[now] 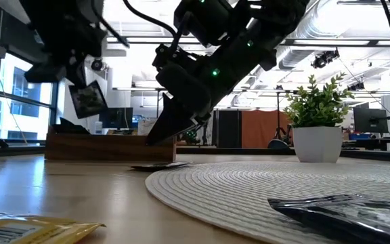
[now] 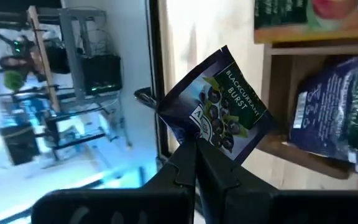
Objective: Pick & Place Tea
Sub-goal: Put the violet tea bag into the left section of the wooden organizer
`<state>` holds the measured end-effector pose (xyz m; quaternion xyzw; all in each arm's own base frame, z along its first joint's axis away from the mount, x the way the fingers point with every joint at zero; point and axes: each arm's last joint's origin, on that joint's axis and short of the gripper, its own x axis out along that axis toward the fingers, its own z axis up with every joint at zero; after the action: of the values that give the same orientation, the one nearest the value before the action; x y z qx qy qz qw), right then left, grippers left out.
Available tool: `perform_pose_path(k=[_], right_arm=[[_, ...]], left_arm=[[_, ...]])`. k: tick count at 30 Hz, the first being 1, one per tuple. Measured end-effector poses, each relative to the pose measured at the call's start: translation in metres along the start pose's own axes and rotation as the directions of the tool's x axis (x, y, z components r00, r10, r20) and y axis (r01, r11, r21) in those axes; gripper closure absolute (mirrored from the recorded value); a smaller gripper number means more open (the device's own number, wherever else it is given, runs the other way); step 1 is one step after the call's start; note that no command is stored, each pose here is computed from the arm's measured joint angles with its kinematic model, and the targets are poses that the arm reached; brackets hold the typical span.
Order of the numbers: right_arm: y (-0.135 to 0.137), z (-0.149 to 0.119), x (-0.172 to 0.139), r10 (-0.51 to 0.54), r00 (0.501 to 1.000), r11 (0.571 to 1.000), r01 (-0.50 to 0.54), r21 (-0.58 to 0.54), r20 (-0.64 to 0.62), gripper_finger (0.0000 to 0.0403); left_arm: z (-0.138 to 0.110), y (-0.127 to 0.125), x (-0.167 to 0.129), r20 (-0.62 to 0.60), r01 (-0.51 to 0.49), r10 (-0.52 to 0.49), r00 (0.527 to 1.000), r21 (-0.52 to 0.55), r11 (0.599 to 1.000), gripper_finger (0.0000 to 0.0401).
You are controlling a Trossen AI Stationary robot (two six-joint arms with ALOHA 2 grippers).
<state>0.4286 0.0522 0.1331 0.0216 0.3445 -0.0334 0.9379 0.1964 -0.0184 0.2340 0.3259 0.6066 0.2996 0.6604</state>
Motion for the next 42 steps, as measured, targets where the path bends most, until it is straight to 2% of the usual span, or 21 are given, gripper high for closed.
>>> perform_pose_path(k=[4,8,12,17,23,30,33,42], right_arm=[[0.000,0.000,0.000,0.000,1.000,1.000,0.000,0.000,0.000,0.0402],[0.000,0.000,0.000,0.000,1.000,1.000,0.000,0.000,-0.004,0.0402],[0.000,0.000,0.000,-0.001,1.000,1.000,0.001,-0.001,-0.008,0.0402],[0.000,-0.001,0.000,-0.001,1.000,1.000,0.001,-0.002,-0.011,0.0402],[0.000,-0.001,0.000,-0.001,1.000,1.000,0.001,-0.002,-0.011,0.0401],[0.000,-0.001,0.000,-0.001,1.000,1.000,0.001,-0.002,-0.011,0.0401],[0.000,-0.001,0.000,-0.001,1.000,1.000,0.001,-0.002,-0.011,0.0401],[0.000,-0.001,0.000,-0.001,1.000,1.000,0.001,-0.002,-0.011,0.0401]], left_arm=[[0.011,-0.015,0.009,-0.054,-0.013,0.021,0.998,0.150,0.989,0.0401],[0.016,-0.026,0.016,-0.099,0.020,0.004,0.995,0.240,0.971,0.0401],[0.021,-0.032,0.020,-0.104,0.001,0.031,0.994,0.291,0.957,0.0401],[0.025,-0.037,0.021,-0.099,0.075,-0.046,0.994,0.318,0.945,0.0401],[0.027,-0.040,0.022,-0.099,0.146,-0.115,0.988,0.412,0.900,0.0401],[0.027,-0.041,0.021,-0.117,0.206,-0.173,0.978,0.406,0.890,0.0400],[0.027,-0.041,0.021,-0.116,0.201,-0.169,0.979,0.383,0.901,0.0390],[0.026,-0.042,0.021,-0.126,0.227,-0.194,0.973,0.349,0.909,0.0287]])
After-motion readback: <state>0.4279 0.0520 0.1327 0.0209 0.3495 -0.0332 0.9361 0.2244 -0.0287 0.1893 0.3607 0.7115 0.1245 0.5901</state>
